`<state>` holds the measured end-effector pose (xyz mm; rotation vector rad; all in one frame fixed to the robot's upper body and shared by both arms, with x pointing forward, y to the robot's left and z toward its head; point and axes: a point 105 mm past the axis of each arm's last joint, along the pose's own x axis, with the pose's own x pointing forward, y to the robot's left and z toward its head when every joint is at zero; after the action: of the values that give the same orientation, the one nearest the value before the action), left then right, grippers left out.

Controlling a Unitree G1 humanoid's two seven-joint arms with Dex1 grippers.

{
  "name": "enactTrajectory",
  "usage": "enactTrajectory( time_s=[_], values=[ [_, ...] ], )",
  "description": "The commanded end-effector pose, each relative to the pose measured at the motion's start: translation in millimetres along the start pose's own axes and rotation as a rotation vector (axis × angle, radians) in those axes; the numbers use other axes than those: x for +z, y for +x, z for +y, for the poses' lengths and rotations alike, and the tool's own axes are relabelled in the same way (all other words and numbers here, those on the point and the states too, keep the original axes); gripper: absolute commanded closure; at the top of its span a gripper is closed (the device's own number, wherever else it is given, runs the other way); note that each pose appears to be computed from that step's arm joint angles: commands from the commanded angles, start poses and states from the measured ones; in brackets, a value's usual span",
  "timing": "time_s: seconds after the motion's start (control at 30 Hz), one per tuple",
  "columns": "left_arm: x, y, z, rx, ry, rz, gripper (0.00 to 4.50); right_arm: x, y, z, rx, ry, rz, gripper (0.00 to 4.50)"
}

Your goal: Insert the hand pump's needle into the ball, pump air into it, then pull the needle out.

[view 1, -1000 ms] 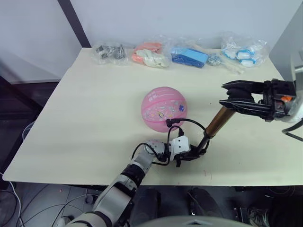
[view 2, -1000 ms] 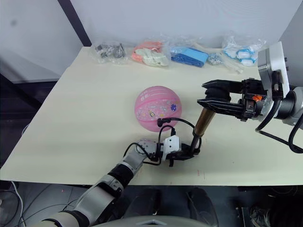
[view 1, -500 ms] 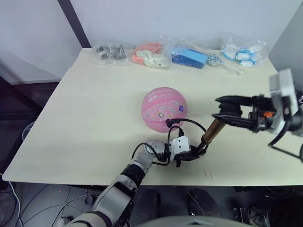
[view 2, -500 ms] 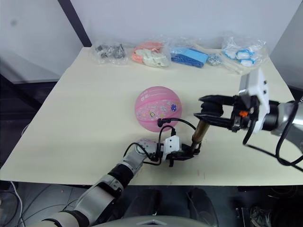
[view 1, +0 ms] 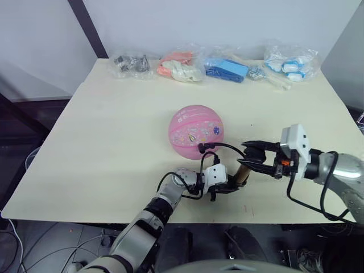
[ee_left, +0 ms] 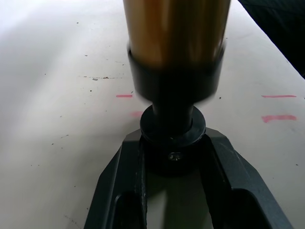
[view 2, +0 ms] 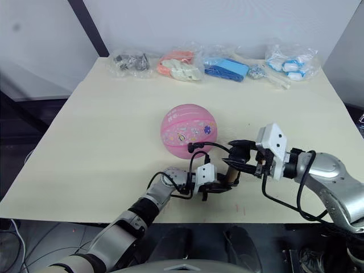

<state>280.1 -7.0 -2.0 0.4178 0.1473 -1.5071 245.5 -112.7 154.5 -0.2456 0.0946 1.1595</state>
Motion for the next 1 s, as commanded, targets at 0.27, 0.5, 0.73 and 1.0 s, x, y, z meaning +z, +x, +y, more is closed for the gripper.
enactTrajectory(
  time_s=[0.27, 0.5, 0.73, 1.0],
  values=[
    [-28, -4, -18, -0.050, -0.069, 0.092, 3.49, 24, -12, -6, 0.008, -0.010, -0.024, 2.65],
    [-28, -3, -20, -0.059, -0.070, 0.088, 3.49, 73, -36, -13, 0.022, -0.038, -0.069, 2.65],
    [-28, -2, -21, -0.058, -0.073, 0.085, 3.49, 113, -55, -19, 0.008, -0.062, -0.115, 2.65],
    [-28, -1, -21, -0.059, -0.071, 0.087, 3.49, 142, -66, -23, -0.003, -0.083, -0.148, 2.65]
  ],
)
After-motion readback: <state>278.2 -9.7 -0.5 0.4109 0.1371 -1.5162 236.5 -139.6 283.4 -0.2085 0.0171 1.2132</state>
